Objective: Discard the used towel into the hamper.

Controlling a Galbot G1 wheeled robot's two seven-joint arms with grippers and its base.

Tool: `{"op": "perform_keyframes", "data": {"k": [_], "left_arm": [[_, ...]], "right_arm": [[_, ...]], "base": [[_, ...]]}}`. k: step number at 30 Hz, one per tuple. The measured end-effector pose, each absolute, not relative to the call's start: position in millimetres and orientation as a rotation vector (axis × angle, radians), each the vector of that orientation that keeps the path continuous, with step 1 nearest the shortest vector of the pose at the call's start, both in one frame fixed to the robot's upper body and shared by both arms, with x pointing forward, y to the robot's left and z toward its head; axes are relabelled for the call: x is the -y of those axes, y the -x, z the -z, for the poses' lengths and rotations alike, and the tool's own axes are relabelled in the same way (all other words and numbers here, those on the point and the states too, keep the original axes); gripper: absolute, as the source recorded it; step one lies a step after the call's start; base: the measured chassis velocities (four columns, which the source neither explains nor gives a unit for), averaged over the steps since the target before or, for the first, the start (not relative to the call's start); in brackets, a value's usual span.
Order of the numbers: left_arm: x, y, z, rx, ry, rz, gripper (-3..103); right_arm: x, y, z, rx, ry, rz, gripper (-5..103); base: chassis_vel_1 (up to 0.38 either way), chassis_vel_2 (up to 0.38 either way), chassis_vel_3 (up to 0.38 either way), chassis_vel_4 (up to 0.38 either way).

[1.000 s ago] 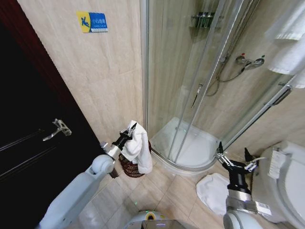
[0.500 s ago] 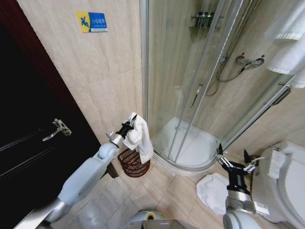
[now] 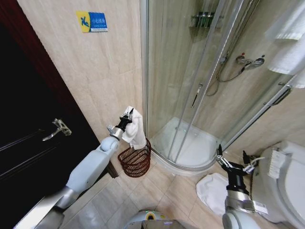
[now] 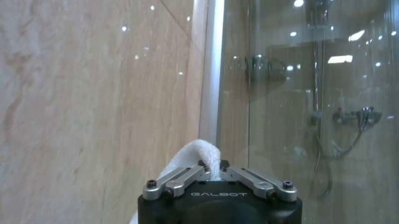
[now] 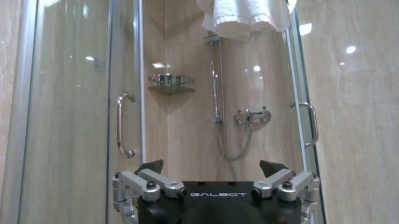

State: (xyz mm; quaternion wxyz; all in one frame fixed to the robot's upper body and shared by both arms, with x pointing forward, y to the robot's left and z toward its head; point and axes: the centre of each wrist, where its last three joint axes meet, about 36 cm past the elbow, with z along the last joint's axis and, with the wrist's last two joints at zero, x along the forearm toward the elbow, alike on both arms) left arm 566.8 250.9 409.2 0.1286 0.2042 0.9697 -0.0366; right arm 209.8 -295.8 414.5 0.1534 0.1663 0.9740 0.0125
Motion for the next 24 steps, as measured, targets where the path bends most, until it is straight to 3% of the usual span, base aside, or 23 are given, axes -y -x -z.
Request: {"op": "perform_keyframes", "data": {"k": [14,24], "left_arm": [[-280.9,-530.9,-357.0,-2.911,-0.606,0.028,2],[-280.6,-533.2,-326.6,-2.995,-0.618,-0.038,2]], "right_arm": [[295.0,-215.4,-410.5,-2.788,-0.472,-0.047,100],[293.9,-211.9,-398.1,-2.788,-0.466,-0.065,100]], "base": [[0.0,0.0,0.0,0.0],[0.0,0.0,0.0,0.0]]}}
